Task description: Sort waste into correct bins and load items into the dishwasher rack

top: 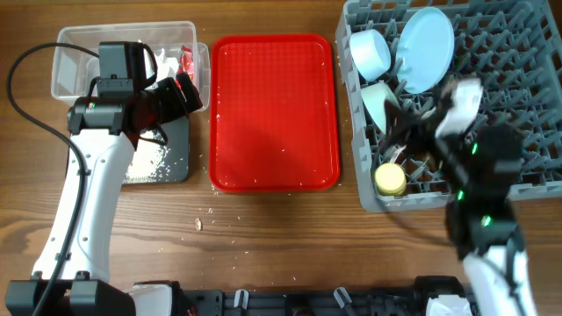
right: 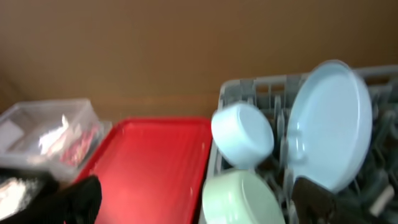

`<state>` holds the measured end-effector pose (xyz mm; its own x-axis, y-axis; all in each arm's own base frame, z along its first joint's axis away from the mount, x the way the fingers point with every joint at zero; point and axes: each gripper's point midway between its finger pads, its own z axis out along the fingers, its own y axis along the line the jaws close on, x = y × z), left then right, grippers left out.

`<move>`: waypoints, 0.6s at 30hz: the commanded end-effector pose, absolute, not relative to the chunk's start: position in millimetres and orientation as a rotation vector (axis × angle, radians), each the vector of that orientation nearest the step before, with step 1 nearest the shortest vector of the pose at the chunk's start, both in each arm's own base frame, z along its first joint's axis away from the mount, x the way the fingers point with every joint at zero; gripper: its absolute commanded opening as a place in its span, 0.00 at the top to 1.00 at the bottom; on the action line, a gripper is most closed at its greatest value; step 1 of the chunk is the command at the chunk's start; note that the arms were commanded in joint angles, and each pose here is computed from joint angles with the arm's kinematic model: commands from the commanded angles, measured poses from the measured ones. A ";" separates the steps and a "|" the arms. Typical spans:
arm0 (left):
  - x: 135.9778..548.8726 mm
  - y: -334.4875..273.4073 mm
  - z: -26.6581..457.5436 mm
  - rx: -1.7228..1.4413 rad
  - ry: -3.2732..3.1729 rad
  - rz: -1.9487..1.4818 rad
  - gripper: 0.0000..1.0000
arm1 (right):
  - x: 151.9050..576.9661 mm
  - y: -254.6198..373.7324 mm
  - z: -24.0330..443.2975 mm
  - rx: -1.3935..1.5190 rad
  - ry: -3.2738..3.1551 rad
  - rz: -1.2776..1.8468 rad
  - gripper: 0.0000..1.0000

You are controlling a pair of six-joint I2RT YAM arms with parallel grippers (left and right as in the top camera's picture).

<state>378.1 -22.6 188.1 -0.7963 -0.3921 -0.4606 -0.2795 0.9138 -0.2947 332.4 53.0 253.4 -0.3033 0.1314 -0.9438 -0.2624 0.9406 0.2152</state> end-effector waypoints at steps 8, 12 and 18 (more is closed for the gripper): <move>379.9 -19.6 190.4 -0.492 2.536 -0.280 0.00 | 259.5 57.1 174.9 -0.175 1.581 0.356 0.00; 379.9 -19.6 190.4 -0.492 2.536 -0.280 0.00 | 257.6 48.8 170.3 -0.139 1.603 0.311 0.00; 379.9 -19.6 190.4 -0.492 2.536 -0.280 0.00 | 250.4 44.6 153.2 -0.107 1.673 0.300 0.00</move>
<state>378.1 -22.6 188.0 -0.7965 -0.3921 -0.4603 -0.2796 0.9138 -0.2946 253.4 47.7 151.3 -0.1450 0.1199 -0.9821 -0.2608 0.9529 0.1549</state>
